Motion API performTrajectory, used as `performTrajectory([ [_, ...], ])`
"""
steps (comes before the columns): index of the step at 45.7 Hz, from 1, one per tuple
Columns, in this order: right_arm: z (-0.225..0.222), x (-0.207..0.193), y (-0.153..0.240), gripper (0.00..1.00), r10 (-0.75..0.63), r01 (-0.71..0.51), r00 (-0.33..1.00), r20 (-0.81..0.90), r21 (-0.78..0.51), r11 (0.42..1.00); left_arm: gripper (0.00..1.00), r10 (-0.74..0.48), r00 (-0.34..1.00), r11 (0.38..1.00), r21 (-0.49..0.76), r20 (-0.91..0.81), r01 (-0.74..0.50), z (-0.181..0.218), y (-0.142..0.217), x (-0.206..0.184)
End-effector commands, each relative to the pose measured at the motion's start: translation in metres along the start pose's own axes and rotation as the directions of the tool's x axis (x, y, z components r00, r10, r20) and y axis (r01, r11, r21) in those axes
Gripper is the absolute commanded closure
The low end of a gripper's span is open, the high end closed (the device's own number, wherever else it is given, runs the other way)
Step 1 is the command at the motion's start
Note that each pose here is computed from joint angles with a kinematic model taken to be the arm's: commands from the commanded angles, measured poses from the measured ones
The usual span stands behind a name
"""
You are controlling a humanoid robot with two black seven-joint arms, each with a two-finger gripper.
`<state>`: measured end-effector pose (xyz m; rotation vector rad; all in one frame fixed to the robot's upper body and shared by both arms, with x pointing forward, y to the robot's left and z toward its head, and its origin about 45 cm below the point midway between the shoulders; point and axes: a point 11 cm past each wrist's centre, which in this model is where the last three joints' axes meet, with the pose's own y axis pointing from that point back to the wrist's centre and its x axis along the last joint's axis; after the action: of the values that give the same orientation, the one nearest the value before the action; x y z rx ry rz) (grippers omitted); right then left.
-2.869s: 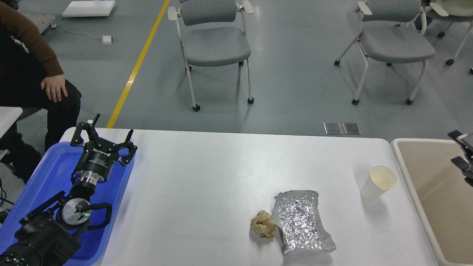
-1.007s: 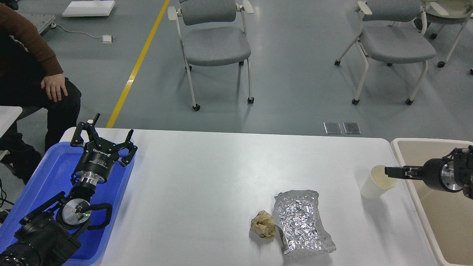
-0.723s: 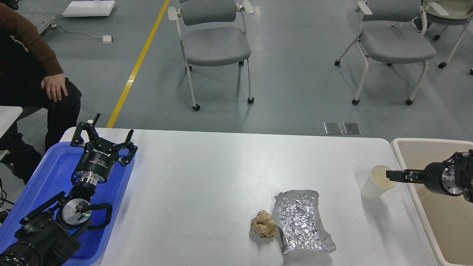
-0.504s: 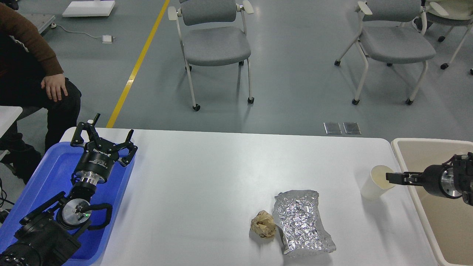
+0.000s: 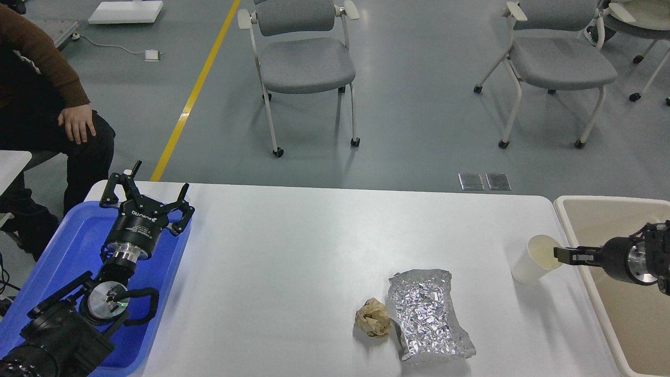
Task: Tidy desktop
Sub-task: 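Close the right gripper on the white paper cup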
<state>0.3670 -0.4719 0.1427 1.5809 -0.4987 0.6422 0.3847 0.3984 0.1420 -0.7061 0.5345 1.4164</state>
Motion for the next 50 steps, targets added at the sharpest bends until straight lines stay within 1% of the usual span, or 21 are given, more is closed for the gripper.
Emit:
performTrajectory([
  [1,-0.003,-0.001,-0.004,0.44,0.003,-0.003,1.0,-0.009,0.007,1.0,0.0,0.0,1.0,1.0,0.0,0.0,0.0,0.0,0.0,0.0],
  [18,-0.013,-0.002,-0.01,0.44,0.0,0.001,1.0,-0.013,0.028,1.0,0.0,0.0,1.0,1.0,0.001,0.001,0.0,0.0,0.0,0.0],
  [20,-0.015,-0.002,-0.011,0.46,0.0,0.001,1.0,-0.014,0.032,0.999,0.0,0.0,1.0,1.0,0.0,-0.001,0.0,0.0,0.0,0.0],
  [21,-0.017,-0.002,-0.012,0.49,-0.002,0.003,1.0,-0.014,0.035,0.999,0.0,0.0,1.0,1.0,0.0,0.0,0.0,0.0,0.0,0.0],
  [22,-0.019,-0.004,-0.013,0.55,-0.005,0.006,1.0,-0.014,0.039,0.999,0.0,0.0,1.0,1.0,0.001,0.001,0.0,0.0,0.0,0.0],
  [24,-0.022,-0.008,-0.016,0.72,-0.014,0.015,1.0,-0.014,0.046,0.999,0.0,0.0,1.0,1.0,0.0,0.0,0.0,0.0,0.0,0.0],
  [26,-0.025,-0.011,-0.018,0.86,-0.022,0.023,1.0,-0.016,0.059,0.998,0.0,0.0,1.0,1.0,0.0,0.0,0.0,0.0,0.0,0.0],
  [29,-0.025,-0.011,-0.018,1.0,-0.02,0.021,1.0,-0.022,0.072,0.997,0.0,0.001,1.0,1.0,0.0,0.001,-0.001,0.0,0.0,0.0],
  [50,-0.013,-0.003,-0.014,1.0,0.027,-0.02,0.998,-0.062,0.103,0.994,0.0,0.0,1.0,1.0,0.0,0.0,0.0,0.0,0.0,0.0],
])
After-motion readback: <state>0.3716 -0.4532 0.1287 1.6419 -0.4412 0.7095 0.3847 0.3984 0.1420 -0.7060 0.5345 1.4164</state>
